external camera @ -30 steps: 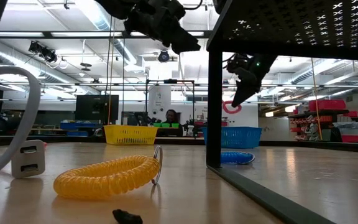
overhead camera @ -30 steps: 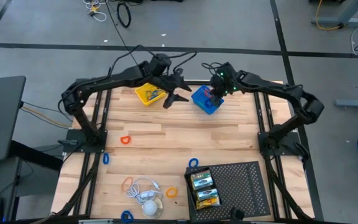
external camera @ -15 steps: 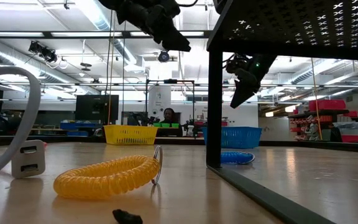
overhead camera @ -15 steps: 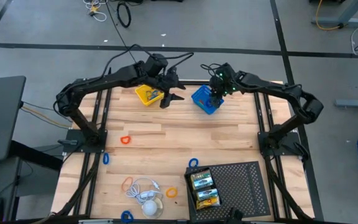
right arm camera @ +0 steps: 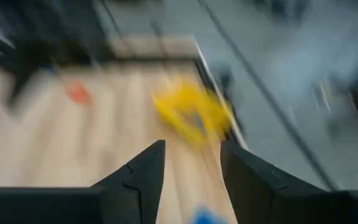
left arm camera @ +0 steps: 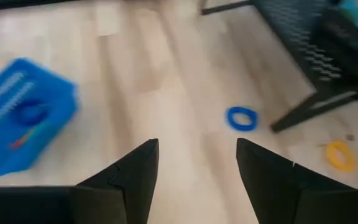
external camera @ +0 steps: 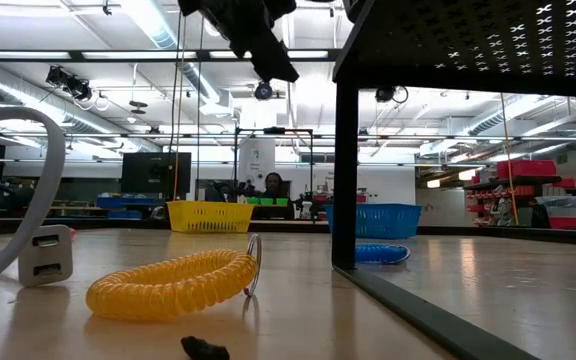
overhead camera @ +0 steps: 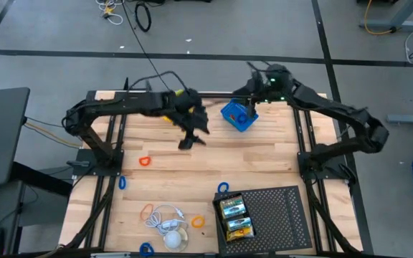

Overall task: Pick & Place Office Desk Supplies
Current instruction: Put the yellow spring keychain into the blue basket

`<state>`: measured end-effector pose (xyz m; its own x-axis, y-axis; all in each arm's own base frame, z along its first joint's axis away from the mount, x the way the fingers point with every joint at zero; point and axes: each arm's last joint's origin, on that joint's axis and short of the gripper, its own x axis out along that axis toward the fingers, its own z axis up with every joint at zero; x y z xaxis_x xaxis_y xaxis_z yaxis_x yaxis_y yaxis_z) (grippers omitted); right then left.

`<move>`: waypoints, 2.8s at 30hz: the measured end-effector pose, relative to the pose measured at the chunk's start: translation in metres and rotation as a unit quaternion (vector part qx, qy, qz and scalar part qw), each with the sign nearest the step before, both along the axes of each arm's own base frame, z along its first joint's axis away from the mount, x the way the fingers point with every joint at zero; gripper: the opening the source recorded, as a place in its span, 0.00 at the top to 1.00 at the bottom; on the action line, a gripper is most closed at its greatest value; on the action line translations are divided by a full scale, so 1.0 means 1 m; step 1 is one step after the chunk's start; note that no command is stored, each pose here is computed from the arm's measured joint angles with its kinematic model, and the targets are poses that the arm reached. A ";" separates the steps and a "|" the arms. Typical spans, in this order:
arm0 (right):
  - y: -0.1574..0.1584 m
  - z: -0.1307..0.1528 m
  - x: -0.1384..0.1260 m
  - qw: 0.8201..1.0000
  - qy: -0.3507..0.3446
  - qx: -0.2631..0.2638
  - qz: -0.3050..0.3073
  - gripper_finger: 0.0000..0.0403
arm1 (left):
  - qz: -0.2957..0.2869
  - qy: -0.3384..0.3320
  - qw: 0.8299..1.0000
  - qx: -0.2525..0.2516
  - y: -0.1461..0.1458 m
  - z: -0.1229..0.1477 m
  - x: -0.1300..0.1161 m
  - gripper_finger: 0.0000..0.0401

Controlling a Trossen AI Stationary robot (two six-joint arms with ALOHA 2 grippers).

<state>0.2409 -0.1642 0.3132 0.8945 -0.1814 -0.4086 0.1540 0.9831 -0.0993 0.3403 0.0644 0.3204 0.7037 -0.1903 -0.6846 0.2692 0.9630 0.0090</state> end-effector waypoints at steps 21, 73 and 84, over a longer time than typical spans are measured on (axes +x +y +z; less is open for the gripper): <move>0.136 0.022 -0.038 0.961 -0.220 -0.097 0.136 0.59 | -0.051 0.028 0.991 -0.119 -0.130 -0.123 -0.018 0.47; 0.218 0.014 -0.047 0.968 -0.158 -0.186 0.057 0.59 | 0.018 0.104 0.989 -0.104 -0.231 -0.218 0.012 0.88; 0.216 0.012 -0.047 0.969 -0.140 -0.197 0.042 0.59 | 0.032 0.106 0.993 -0.027 -0.218 -0.202 0.005 0.95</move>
